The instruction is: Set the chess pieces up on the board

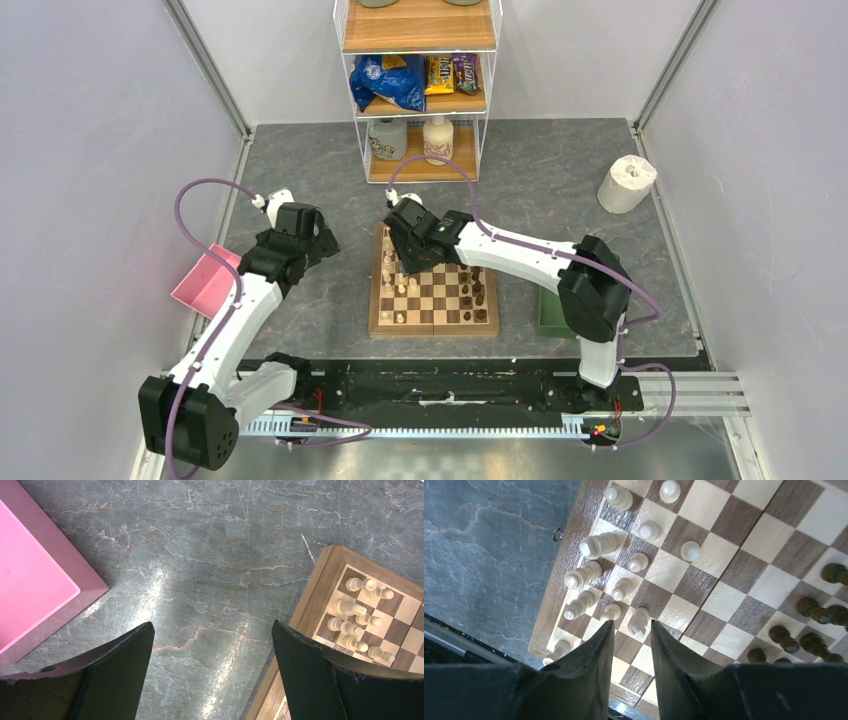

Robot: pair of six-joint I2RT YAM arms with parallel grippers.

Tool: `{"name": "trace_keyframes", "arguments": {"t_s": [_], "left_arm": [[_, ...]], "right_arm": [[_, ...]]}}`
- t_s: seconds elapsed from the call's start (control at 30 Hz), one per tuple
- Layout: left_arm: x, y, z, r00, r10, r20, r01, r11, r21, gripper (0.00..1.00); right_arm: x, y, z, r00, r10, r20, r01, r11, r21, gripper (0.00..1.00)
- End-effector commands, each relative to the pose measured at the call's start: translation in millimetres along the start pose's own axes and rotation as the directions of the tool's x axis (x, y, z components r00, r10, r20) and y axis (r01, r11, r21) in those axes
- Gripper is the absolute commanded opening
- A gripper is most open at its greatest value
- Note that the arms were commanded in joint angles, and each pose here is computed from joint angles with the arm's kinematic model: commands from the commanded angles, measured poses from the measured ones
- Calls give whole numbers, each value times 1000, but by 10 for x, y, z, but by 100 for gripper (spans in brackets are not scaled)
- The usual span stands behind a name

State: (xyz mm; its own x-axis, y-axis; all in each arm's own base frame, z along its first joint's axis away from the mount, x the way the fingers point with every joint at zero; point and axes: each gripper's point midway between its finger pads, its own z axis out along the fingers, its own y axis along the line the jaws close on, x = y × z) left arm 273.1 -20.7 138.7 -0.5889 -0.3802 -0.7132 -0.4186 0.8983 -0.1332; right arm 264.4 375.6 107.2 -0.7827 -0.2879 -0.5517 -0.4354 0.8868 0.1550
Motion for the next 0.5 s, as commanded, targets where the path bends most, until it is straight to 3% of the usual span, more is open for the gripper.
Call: {"name": "trace_keyframes", "arguments": {"t_s": [0.0, 0.47], "left_arm": [[-79, -30, -4, 999, -45, 31, 45, 999, 10, 95], [-70, -32, 11, 999, -43, 25, 42, 999, 7, 95]], "right_arm": [[111, 79, 77, 999, 5, -46, -6, 1000, -30, 40], [318, 28, 222, 993, -8, -119, 7, 1000, -11, 36]]}}
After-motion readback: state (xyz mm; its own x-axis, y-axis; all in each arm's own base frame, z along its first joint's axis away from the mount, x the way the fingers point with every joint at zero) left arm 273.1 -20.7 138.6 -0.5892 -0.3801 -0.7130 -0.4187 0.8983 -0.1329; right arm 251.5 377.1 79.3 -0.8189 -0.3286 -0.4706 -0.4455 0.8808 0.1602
